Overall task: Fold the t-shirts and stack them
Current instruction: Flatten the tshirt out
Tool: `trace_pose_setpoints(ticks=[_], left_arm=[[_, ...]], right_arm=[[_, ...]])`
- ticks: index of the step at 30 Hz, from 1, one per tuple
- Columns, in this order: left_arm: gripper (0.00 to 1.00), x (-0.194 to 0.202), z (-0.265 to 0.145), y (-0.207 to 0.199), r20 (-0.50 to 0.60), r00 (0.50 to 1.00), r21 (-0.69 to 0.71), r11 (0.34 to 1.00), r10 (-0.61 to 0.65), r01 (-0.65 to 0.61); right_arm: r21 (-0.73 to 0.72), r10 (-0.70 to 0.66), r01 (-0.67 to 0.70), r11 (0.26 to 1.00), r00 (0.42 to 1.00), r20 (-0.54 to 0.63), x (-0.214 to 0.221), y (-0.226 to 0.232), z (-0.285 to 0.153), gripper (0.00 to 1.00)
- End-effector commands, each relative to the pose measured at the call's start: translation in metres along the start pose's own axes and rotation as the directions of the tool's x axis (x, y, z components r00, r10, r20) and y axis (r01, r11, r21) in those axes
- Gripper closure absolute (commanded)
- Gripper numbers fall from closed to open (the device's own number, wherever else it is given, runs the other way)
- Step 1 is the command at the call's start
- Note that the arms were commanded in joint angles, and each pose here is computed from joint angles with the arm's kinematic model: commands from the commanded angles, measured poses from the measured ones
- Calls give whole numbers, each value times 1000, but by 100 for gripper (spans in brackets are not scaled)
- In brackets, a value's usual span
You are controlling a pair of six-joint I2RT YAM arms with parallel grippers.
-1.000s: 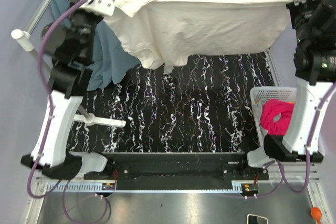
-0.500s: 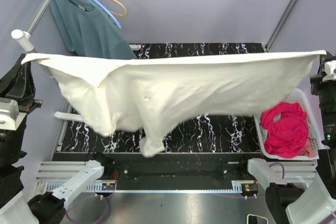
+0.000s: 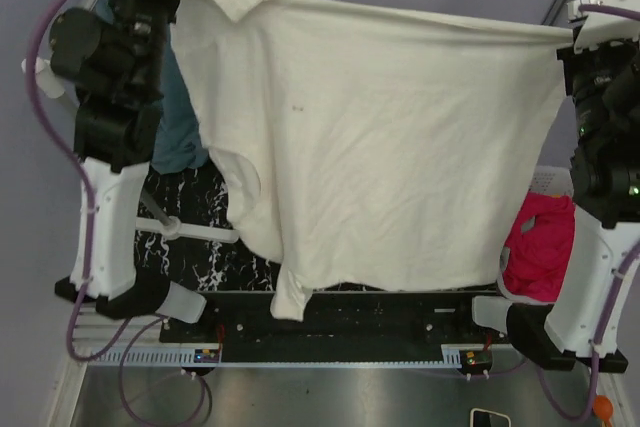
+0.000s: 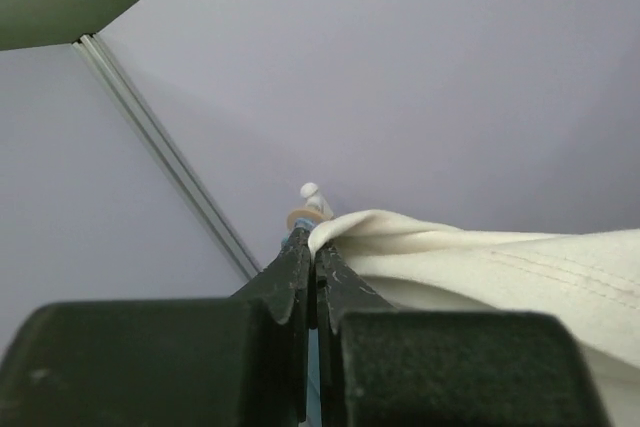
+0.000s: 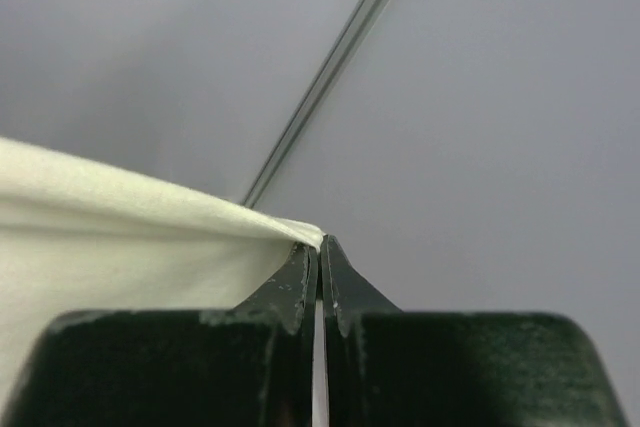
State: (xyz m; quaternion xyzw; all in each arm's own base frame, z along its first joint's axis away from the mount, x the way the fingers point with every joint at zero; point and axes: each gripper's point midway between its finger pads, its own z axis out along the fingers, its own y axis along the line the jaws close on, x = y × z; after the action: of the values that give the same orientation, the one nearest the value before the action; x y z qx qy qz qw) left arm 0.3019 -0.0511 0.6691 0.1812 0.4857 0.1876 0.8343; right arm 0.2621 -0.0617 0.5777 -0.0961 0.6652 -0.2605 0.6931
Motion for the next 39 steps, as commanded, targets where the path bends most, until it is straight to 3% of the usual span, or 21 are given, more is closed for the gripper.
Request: trace_pose_setpoints(ticks=[1,5,7,13,16,20,21,23,24,25,26,27,29,30,34,39], left_arm=[[100,-27,66,61,119,993,-321,947,25,15],[100,-28,87,60,170,984,-373,928,61,7],[100,-28,81,59,187,980,-372,928,74,1],[100,-34,44,71,205,974,-379,925,101,-16],[100,-20,28,62,163,982,-335,941,99,-39],[100,15,-2,29,80,990,-197,976,115,-97],[100,60,-4,-7,-20,991,-92,987,131,-132],[100,83,-31,-33,-65,988,18,990,139,-138],[100,141,-49,-79,-181,969,167,976,171,-141],[100,162,-64,-102,-207,961,248,960,185,-131],[100,171,-87,-115,-212,958,295,947,192,-125],[100,224,-119,-157,-299,921,423,900,249,-106],[100,246,-156,-183,-323,908,505,860,265,-71],[100,279,-189,-208,-379,871,591,806,313,-33],[100,299,-244,-238,-408,844,700,712,348,45],[100,299,-287,-255,-445,804,795,588,394,151]], right_arm=[[170,-12,9,985,1000,18,-16,-27,63,100],[231,3,-28,973,994,106,-53,-48,76,100],[238,-8,-17,971,995,102,-54,-47,90,100],[243,-10,-19,970,993,115,-59,-52,77,100],[210,6,-24,977,996,86,-46,-43,67,100],[112,1,2,994,1000,-29,11,-4,68,100],[95,6,-1,995,999,-45,24,3,64,100],[21,-10,12,1000,994,-107,70,34,50,100],[15,-7,9,1000,995,-103,78,37,32,100],[-54,-30,20,998,981,-192,122,65,34,100],[-83,-37,18,996,974,-224,140,76,28,100],[-108,-39,12,994,967,-252,157,87,21,100],[-189,-58,-5,982,944,-324,202,116,0,100],[-205,-56,-17,979,937,-345,213,123,-7,100],[-254,-106,-5,967,900,-423,261,143,-37,100],[-306,-170,27,952,876,-451,278,148,-59,100]])
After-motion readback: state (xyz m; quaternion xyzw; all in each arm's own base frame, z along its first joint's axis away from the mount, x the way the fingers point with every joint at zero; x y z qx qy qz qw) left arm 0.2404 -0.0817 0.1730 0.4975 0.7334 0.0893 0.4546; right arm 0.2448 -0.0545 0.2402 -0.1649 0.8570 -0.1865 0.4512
